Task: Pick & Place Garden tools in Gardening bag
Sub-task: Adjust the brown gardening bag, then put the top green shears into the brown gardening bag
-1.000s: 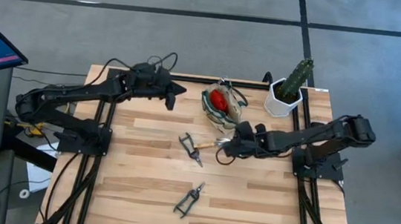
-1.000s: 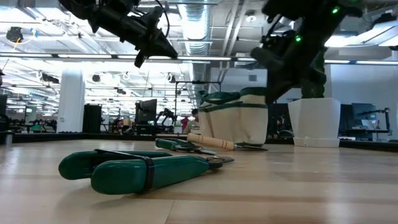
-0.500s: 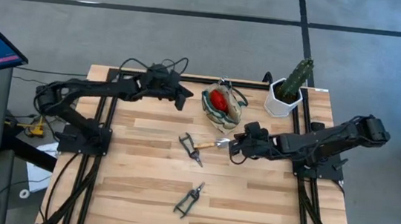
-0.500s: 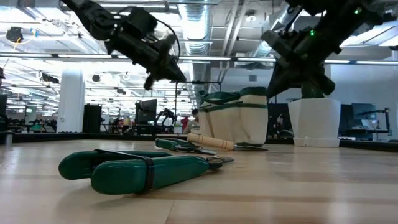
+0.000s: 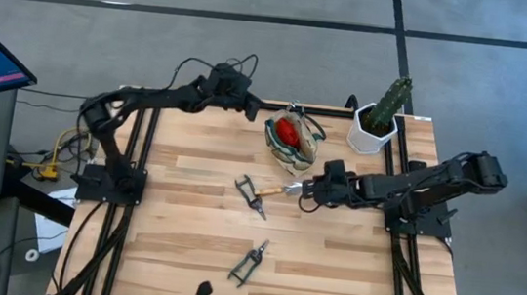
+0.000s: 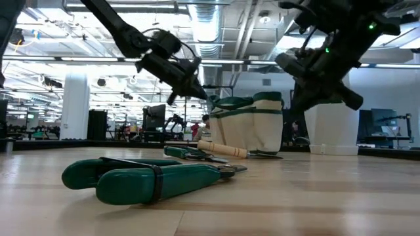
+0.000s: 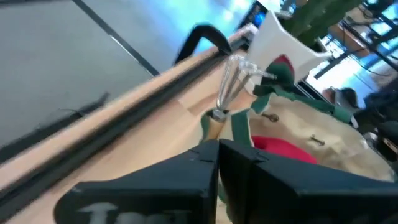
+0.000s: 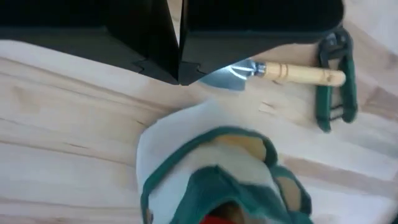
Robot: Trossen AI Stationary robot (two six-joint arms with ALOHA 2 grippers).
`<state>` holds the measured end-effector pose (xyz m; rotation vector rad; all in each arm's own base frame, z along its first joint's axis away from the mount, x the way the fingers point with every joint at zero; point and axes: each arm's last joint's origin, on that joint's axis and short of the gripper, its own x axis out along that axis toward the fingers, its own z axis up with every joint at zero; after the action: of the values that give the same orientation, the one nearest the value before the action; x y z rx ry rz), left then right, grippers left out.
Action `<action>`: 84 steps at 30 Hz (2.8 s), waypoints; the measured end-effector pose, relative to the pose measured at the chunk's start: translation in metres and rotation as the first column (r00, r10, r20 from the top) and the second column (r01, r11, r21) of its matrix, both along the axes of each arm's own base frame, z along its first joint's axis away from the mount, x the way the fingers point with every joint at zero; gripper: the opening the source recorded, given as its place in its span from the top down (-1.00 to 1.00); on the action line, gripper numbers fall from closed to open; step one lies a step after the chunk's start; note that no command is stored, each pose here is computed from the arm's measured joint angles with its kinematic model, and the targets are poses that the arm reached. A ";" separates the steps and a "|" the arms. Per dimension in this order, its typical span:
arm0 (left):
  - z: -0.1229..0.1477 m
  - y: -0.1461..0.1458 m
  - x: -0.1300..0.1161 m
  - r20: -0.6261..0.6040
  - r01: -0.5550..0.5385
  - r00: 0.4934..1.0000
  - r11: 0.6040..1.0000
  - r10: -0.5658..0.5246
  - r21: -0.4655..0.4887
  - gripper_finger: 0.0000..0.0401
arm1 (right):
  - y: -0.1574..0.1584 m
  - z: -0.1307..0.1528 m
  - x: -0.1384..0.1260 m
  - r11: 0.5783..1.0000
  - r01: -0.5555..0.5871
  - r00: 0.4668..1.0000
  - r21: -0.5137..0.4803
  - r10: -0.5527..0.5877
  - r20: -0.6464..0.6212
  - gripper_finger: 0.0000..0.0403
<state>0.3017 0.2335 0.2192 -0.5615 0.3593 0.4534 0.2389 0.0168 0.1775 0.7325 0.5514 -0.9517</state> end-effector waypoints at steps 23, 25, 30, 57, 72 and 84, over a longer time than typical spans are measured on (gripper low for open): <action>-0.028 0.023 0.021 -0.035 -0.001 0.999 0.999 -0.001 -0.045 1.00 | -0.007 0.004 0.007 1.000 -0.018 0.999 0.005 0.018 0.050 1.00; -0.034 0.025 0.021 -0.042 0.001 0.999 0.998 -0.003 -0.061 1.00 | -0.005 -0.001 0.004 1.000 0.000 1.000 0.019 -0.001 0.027 1.00; -0.053 0.023 0.028 -0.047 0.032 0.998 0.993 -0.037 -0.116 1.00 | -0.006 -0.013 -0.003 0.999 0.035 0.998 0.032 -0.037 0.043 1.00; -0.054 -0.042 -0.009 -0.078 0.153 0.982 0.961 -0.174 -0.230 1.00 | -0.091 -0.004 0.006 0.995 -0.061 0.991 -0.079 0.070 0.114 1.00; -0.022 -0.056 -0.079 -0.033 0.001 0.999 0.992 -0.006 -0.126 1.00 | -0.111 -0.001 0.000 0.991 -0.109 0.987 -0.079 0.117 0.109 1.00; 0.040 -0.079 -0.105 0.156 0.004 0.988 0.999 -0.010 0.038 1.00 | -0.104 0.013 -0.020 0.992 -0.104 0.994 -0.072 0.107 0.037 1.00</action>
<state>0.1971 0.1547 0.2588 -0.5552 0.2019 0.4061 0.2186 -0.0873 0.1905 0.6522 0.5136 -0.8515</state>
